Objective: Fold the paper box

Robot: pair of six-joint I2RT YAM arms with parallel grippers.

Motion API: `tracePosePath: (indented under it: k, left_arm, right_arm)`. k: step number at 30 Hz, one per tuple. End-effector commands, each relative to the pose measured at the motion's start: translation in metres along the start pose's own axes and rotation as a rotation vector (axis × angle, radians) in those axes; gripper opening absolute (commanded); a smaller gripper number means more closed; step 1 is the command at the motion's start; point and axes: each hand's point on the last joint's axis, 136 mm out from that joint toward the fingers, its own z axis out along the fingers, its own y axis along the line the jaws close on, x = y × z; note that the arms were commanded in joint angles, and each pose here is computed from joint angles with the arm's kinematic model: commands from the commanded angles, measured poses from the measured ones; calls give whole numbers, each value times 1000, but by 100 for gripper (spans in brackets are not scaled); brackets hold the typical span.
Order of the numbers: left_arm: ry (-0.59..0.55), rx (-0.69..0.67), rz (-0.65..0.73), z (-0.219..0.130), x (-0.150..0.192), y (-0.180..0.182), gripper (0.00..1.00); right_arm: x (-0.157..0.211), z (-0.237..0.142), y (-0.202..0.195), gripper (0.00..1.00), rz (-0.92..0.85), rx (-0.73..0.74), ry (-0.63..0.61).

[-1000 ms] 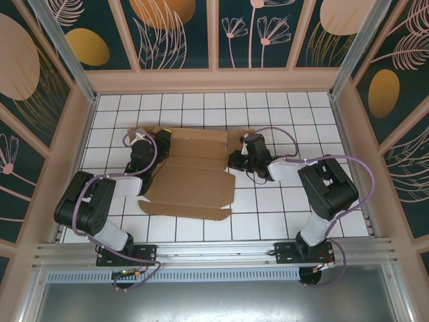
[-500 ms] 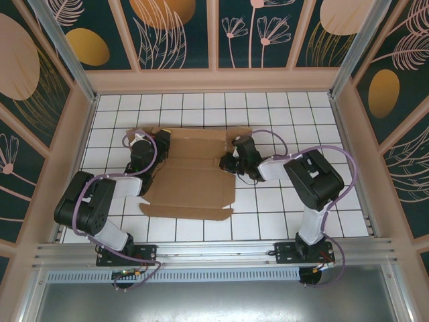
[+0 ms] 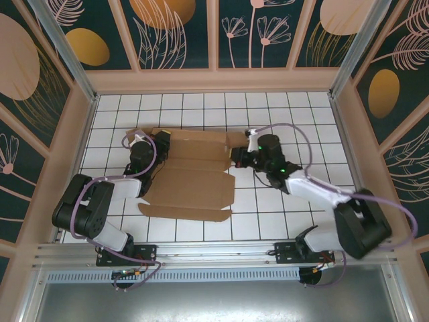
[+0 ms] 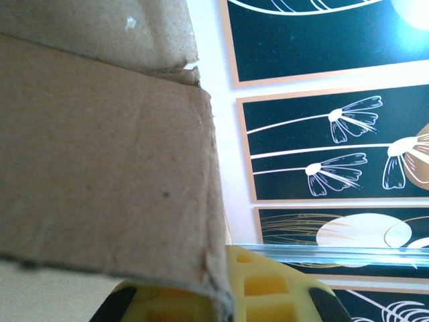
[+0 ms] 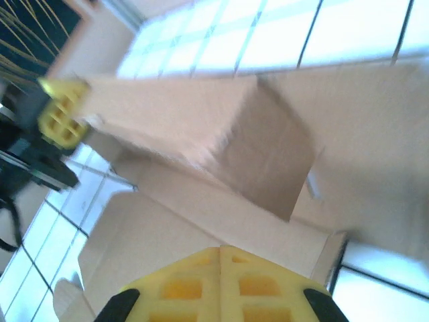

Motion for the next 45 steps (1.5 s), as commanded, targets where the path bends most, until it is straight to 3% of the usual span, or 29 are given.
tracePosePath:
  k: [1,4,11,18,25,32,40,45]
  left_arm:
    - [28,-56,50,-4,8,17,0]
    - [44,-51,57,-4,10,16,0]
    - [73,-19,114,-7,15,7,0]
    - [66,-14,123,-10,14,6,0]
    - [76,8,115,-11,16,3,0]
    - [81,8,108,-10,17,5,0]
    - [83,10,103,-12,18,8,0]
    - [82,22,107,-12,17,5,0]
  right_arm:
    - [-27,-39,-30,0,-79,140,-130]
    - [-51,-62,-62,0,-67,278,-236]
    - [-54,-43,-119,1,-268,441,-161]
    - [-24,-8,-109,3,-569,179,3]
    - [14,4,-69,16,-762,-29,33]
    - [33,14,-47,19,-865,-78,48]
    - [25,20,-68,21,-955,29,56]
    - [19,29,-69,26,-992,2,77]
